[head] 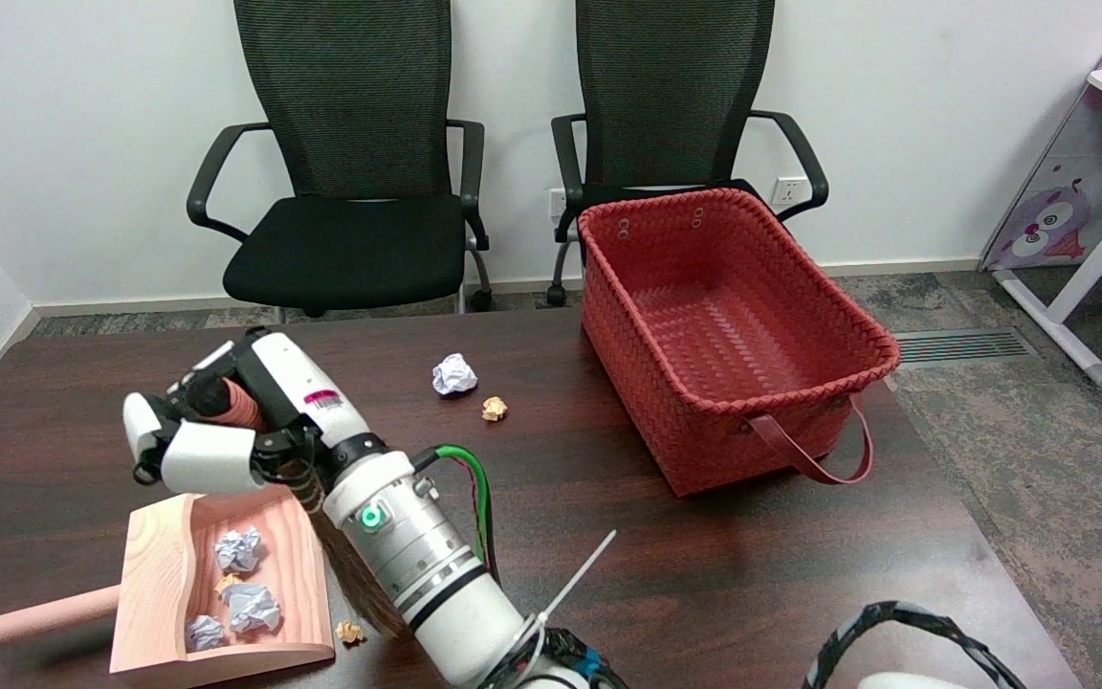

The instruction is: Sweep the paper ball into the dustpan.

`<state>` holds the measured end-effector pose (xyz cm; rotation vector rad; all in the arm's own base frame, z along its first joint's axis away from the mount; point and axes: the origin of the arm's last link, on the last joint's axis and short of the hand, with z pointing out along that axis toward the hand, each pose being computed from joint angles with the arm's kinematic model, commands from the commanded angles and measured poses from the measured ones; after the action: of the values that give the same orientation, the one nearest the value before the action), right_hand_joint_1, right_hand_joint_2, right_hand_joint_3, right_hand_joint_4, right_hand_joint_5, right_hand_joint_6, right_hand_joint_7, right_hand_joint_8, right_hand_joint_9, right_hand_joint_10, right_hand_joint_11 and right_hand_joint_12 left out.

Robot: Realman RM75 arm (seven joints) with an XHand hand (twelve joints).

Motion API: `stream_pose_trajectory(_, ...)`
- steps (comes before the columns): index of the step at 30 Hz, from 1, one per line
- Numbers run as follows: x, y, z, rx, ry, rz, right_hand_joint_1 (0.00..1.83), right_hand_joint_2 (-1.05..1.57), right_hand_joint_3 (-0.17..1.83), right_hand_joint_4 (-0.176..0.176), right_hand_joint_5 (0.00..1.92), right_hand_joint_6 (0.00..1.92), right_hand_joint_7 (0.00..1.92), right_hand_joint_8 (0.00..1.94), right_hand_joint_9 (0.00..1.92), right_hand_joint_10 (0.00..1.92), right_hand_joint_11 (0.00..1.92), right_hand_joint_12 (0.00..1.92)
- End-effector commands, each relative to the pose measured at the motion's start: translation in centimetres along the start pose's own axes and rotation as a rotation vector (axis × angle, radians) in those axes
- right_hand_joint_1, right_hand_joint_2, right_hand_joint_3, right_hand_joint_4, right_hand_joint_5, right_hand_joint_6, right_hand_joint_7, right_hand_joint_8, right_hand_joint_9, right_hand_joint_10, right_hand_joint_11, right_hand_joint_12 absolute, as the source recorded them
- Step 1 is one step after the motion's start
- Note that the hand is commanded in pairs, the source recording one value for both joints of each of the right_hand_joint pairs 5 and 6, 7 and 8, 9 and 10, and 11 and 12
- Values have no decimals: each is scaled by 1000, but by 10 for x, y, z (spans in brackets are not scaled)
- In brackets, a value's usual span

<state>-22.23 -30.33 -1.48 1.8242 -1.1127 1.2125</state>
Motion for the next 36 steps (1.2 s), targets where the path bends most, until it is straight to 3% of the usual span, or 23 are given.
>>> stream_pose_trajectory(1, -27, 31, -18, -162, -43, -177, 946, 1571, 1310, -5, 1920, 1920, 1920, 1920, 1920, 1920, 1920, 1920)
stream_pose_trajectory(10, -45, 57, -15, -220, -108, -263, 961, 1571, 1204, -7, 1920, 1920, 1920, 1920, 1920, 1920, 1920, 1920)
stream_pose_trajectory(13, -54, 56, -12, -215, -122, -258, 952, 1571, 1305, -8, 1920, 1920, 1920, 1920, 1920, 1920, 1920, 1920)
stream_pose_trajectory(14, -55, 56, -12, -212, -119, -251, 926, 1571, 1428, -3, 1920, 1920, 1920, 1920, 1920, 1920, 1920, 1920)
stream_pose_trajectory(15, -57, 53, -10, -198, -106, -226, 915, 1571, 1593, -1, 1920, 1920, 1920, 1920, 1920, 1920, 1920, 1920)
stream_pose_trajectory(18, -56, 49, -6, -167, -65, -82, 916, 1446, 1833, -2, 1920, 1920, 1920, 1920, 1920, 1920, 1920, 1920)
stream_pose_trajectory(21, -54, 43, -3, -84, -59, 110, 935, 1222, 1833, -17, 1920, 1920, 1920, 1920, 1920, 1920, 1920, 1920)
stream_pose_trajectory(23, -52, 38, -2, -20, -65, 173, 916, 1158, 1833, -2, 1920, 1920, 1920, 1920, 1920, 1920, 1920, 1920)
stream_pose_trajectory(36, -29, 7, 7, 240, -64, 569, 901, 1126, 1833, -10, 1920, 1920, 1920, 1920, 1920, 1920, 1920, 1920)
